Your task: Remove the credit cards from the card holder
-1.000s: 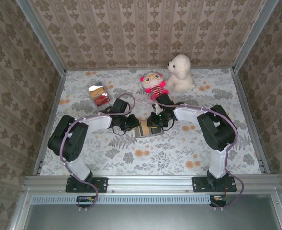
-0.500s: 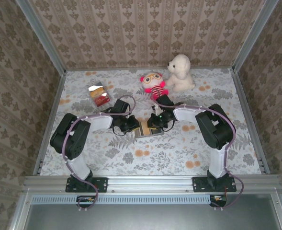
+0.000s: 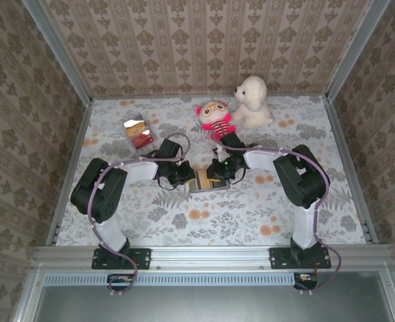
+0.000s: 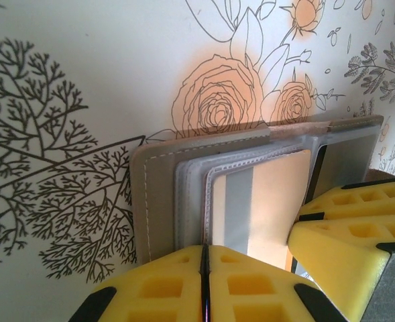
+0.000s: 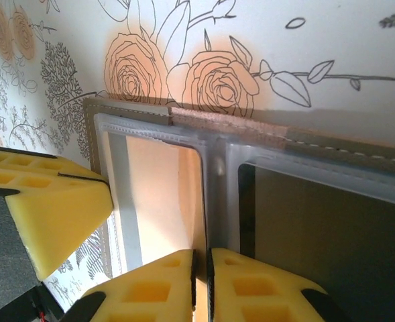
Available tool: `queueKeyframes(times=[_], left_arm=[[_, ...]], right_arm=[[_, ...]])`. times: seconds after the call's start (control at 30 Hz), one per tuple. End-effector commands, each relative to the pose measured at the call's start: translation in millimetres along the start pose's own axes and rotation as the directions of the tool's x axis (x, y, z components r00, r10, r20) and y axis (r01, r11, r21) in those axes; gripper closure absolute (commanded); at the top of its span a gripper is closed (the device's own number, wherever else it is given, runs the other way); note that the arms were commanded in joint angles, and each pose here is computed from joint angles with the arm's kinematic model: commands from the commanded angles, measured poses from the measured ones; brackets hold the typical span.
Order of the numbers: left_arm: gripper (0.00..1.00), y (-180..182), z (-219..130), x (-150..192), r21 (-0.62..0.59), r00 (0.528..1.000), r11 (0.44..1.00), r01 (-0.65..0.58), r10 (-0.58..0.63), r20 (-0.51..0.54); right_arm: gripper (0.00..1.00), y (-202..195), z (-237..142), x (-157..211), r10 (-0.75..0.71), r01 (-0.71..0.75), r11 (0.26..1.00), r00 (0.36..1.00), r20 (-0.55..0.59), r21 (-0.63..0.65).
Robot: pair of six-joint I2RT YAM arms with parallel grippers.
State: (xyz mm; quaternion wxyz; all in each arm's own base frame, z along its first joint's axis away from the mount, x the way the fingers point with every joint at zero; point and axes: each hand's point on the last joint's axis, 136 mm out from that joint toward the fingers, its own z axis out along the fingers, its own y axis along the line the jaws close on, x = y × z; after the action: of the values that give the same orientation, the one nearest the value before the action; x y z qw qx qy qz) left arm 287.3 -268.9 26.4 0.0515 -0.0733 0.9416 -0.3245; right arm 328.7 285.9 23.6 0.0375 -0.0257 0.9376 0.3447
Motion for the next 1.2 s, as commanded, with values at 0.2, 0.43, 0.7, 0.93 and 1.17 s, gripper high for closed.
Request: queueKeyframes(times=[0.2,0.43,0.7,0.93,1.17], left_arm=[[0.81,51,12,26,-0.182,0.996,0.983,0.025,-0.04,-0.082],[0.8,50,9,22,-0.177,0.996,0.984,0.005,-0.02,-0.082],[0.83,23,-2,8,-0.112,0.997,0.992,-0.054,0.048,-0.054],[0.84,-18,-28,-8,-0.029,0.989,0.989,-0.143,0.144,0.017],[0.91,-28,-20,-5,0.013,0.987,0.987,-0.16,0.16,0.006]], right_arm=[[0.95,-1,-6,11,-0.024,0.024,0.999,1.0,-0.003,-0.024],[0.97,-21,-22,20,-0.025,0.024,0.997,1.0,0.017,0.067],[0.96,-25,-20,18,-0.002,0.0,0.997,1.0,0.023,0.076],[0.96,-22,-17,14,0.001,-0.003,0.998,1.0,0.028,0.056],[0.94,-15,-16,10,0.005,-0.006,1.0,0.999,0.033,0.024]])
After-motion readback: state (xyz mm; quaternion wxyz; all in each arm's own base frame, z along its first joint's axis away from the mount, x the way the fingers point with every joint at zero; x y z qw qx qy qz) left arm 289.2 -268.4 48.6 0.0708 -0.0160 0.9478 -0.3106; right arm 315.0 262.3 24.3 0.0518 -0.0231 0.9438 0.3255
